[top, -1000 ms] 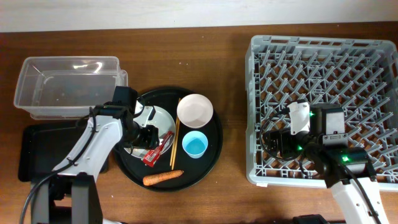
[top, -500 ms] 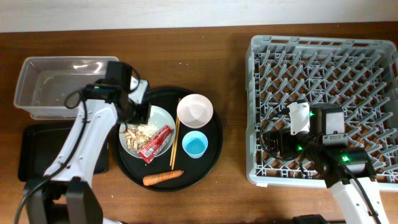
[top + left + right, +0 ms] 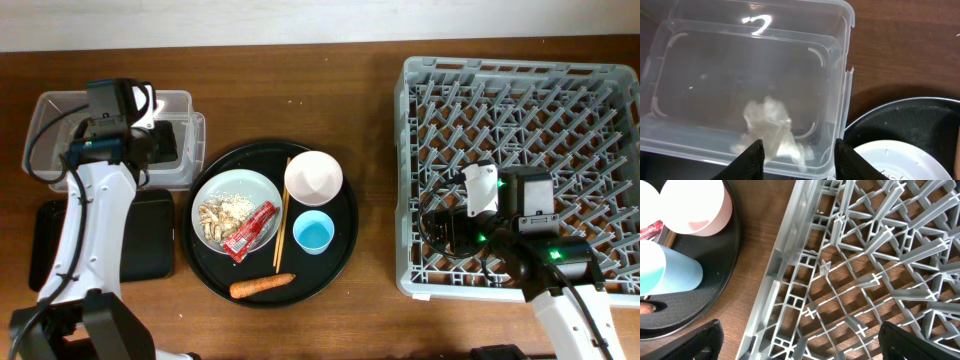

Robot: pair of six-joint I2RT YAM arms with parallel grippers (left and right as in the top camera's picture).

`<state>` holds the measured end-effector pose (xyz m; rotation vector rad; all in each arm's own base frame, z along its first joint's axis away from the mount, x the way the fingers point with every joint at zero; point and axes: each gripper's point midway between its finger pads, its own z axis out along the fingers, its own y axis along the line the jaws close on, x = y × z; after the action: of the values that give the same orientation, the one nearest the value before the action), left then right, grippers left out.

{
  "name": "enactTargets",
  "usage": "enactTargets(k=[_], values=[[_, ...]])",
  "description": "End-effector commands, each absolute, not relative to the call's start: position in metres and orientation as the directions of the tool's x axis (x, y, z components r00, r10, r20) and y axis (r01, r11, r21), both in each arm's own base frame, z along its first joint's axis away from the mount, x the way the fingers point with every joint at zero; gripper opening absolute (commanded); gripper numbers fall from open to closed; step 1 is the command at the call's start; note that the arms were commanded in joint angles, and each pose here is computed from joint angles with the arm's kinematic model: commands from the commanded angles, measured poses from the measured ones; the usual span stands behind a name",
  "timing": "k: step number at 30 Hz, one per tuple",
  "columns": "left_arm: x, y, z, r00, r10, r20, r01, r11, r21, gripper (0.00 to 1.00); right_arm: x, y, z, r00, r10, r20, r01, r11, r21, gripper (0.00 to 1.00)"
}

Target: Sort waste into correct bins and load items into the dishwasher rack

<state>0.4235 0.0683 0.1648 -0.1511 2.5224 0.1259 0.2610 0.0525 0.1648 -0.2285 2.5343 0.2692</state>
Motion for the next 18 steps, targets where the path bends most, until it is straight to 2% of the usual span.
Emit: enactTargets(k=[1, 3, 4, 7, 11, 14, 18], values=[[0.425, 0.071, 0.170, -0.805, -0.081, -0.587, -0.145, 0.988, 0.062, 0.46, 0.265, 0.052, 0.173, -0.809, -0.101, -0.579, -0.216, 0.967, 0.134, 0.98], [0.422, 0.068, 0.168, -0.814, -0.083, -0.575, -0.135, 0.990, 0.049, 0.47, 0.265, 0.052, 0.173, -0.809, -0.101, -0.579, -0.216, 0.967, 0.134, 0.98], [0.420, 0.063, 0.165, -0.822, -0.084, -0.563, -0.119, 0.993, 0.026, 0.52, 0.265, 0.052, 0.173, -0.809, -0.101, -0.579, -0.216, 0.967, 0.134, 0.98], [0.409, 0.041, 0.157, -0.856, -0.079, -0.510, -0.058, 0.997, -0.057, 0.56, 0.265, 0.052, 0.173, -0.809, -0.101, -0.579, -0.216, 0.967, 0.134, 0.98], [0.350, -0.031, 0.126, -0.960, 0.070, -0.270, 0.100, 0.990, -0.098, 0.58, 0.265, 0.052, 0.173, -0.810, -0.101, -0.578, -0.216, 0.967, 0.134, 0.98], [0.306, -0.073, 0.091, -0.967, 0.216, -0.132, 0.229, 0.969, -0.092, 0.59, 0.264, 0.052, 0.172, -0.810, -0.101, -0.577, -0.216, 0.967, 0.134, 0.98], [0.269, -0.090, 0.044, -0.949, 0.309, -0.054, 0.313, 0.947, -0.076, 0.58, 0.264, 0.053, 0.172, -0.810, -0.101, -0.577, -0.217, 0.967, 0.135, 0.98]])
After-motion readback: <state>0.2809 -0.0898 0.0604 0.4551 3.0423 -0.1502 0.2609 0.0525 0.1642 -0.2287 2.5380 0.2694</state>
